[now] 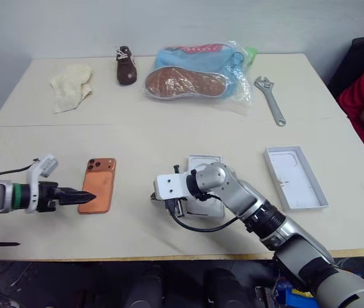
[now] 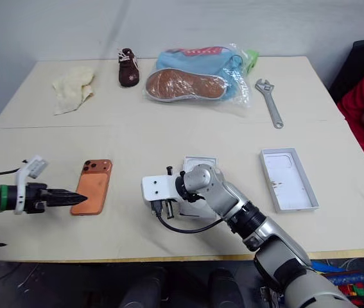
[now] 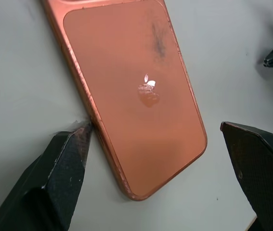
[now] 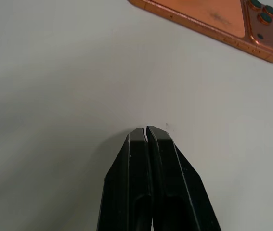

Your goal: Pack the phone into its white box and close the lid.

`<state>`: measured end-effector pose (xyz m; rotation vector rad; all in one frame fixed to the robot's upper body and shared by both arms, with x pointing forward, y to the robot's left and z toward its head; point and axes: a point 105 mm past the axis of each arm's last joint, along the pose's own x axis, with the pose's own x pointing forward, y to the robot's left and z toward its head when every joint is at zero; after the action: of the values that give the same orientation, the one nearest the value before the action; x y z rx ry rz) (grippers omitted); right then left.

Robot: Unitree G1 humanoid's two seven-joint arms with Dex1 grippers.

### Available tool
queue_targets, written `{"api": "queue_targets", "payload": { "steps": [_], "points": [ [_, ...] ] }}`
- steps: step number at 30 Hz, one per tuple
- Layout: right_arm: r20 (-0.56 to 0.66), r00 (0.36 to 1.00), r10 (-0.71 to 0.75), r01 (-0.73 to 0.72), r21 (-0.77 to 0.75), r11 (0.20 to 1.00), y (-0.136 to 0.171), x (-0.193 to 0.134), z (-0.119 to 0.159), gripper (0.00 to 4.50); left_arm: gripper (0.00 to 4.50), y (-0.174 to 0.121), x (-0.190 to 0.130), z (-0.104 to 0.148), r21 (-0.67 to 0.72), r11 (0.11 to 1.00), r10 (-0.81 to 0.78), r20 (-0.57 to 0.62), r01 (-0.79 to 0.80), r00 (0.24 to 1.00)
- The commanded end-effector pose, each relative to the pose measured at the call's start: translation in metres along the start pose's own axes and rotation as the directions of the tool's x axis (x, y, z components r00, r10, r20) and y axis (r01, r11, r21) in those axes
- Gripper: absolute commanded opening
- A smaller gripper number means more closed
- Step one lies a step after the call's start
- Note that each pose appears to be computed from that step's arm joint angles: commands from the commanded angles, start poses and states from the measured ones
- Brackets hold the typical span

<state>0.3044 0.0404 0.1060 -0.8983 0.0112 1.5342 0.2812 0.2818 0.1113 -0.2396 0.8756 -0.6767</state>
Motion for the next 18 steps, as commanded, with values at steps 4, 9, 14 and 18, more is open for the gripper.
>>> {"api": "queue_targets", "payload": {
  "steps": [4, 9, 14, 18],
  "points": [
    [-0.033, 0.998, -0.045, 0.043, -0.054, 0.998, -0.011, 0.005, -0.002, 0.06, 4.5, -0.016, 0.06, -0.035, -0.111, 0.993, -0.064, -0.126, 0.05, 0.99],
    [-0.087, 0.992, -0.089, 0.08, -0.099, 0.992, -0.022, 0.012, -0.012, 0.06, 4.5, -0.004, 0.063, -0.036, -0.172, 0.985, 0.007, -0.099, -0.024, 0.995],
    [-0.094, 0.988, -0.12, 0.108, -0.118, 0.987, -0.032, 0.018, -0.012, 0.06, 4.5, 0.01, 0.049, -0.034, -0.211, 0.974, 0.064, -0.076, -0.079, 0.995],
    [-0.082, 0.991, -0.106, 0.097, -0.108, 0.989, -0.032, 0.028, -0.008, 0.06, 4.5, 0.007, 0.053, -0.029, -0.251, 0.967, 0.036, -0.063, -0.051, 0.997]
  ]
}}
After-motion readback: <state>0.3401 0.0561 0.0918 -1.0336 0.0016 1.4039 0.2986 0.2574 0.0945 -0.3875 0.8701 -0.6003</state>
